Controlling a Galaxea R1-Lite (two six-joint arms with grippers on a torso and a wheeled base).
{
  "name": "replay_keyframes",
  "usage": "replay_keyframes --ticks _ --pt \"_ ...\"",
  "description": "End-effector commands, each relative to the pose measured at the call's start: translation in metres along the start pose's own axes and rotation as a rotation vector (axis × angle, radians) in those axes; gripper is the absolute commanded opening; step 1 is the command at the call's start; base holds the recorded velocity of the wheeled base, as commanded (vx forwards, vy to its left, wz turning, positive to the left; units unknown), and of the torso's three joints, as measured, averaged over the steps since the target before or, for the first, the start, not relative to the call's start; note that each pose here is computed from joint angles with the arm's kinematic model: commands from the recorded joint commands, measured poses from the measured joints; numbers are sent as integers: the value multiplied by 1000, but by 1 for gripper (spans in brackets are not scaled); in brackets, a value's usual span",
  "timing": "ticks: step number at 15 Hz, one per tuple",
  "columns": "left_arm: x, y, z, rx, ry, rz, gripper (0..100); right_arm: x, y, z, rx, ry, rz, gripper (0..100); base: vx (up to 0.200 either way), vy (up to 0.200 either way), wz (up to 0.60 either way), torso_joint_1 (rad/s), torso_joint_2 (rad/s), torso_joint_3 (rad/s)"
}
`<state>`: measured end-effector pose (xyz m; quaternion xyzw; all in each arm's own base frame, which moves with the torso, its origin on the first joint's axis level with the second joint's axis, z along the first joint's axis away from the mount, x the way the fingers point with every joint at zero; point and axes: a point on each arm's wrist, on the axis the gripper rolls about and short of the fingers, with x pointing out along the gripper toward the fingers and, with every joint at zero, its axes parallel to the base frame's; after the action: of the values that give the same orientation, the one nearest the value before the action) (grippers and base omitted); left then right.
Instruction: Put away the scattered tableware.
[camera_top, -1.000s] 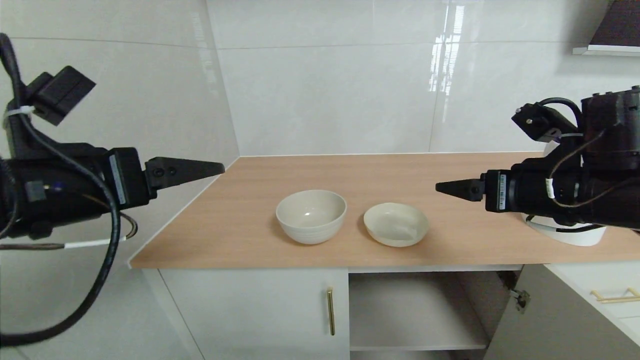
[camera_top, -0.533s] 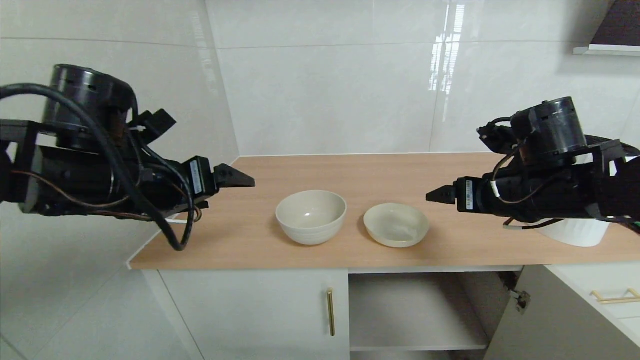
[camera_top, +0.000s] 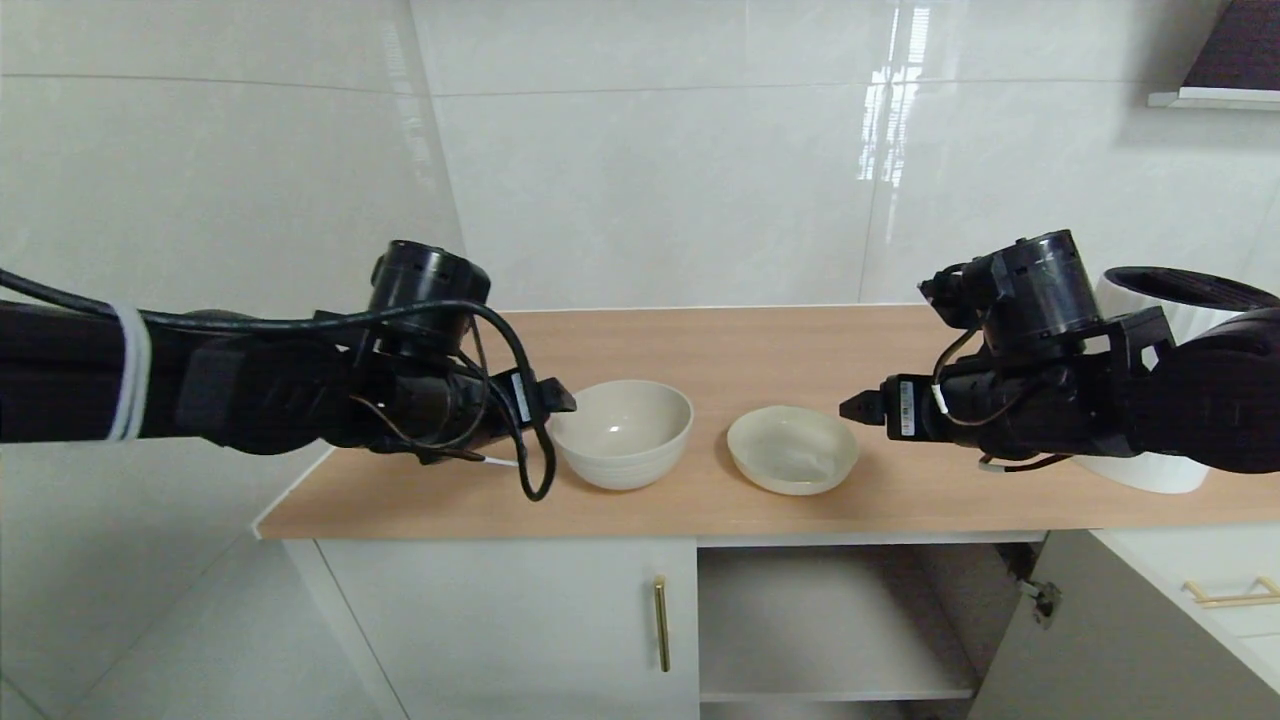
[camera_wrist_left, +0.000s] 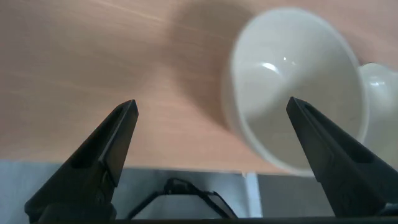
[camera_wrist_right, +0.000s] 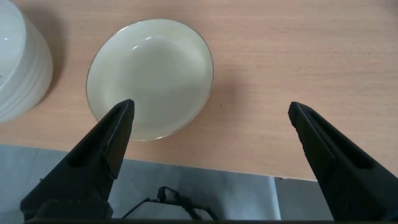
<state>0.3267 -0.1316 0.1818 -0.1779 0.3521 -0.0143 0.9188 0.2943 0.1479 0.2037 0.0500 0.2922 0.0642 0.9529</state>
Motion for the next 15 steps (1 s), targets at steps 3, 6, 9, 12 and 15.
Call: replay_keyframes --ticks 3,6,9,12,15 --pt "22 -13 -15 31 25 -3 100 1 1 -2 -3 6 -1 100 0 0 0 0 0 0" --pt "27 -14 -16 34 27 -4 100 1 1 -2 -3 6 -1 100 0 0 0 0 0 0" --pt "25 -17 -17 37 26 -11 0 1 0 -2 -3 6 -2 100 0 0 0 0 0 0" --pt "25 -17 -17 39 26 -11 0 2 1 -2 -3 7 -3 100 0 0 0 0 0 0" --pt "20 -17 -15 34 16 -16 0 2 1 -2 -3 7 -3 100 0 0 0 0 0 0"
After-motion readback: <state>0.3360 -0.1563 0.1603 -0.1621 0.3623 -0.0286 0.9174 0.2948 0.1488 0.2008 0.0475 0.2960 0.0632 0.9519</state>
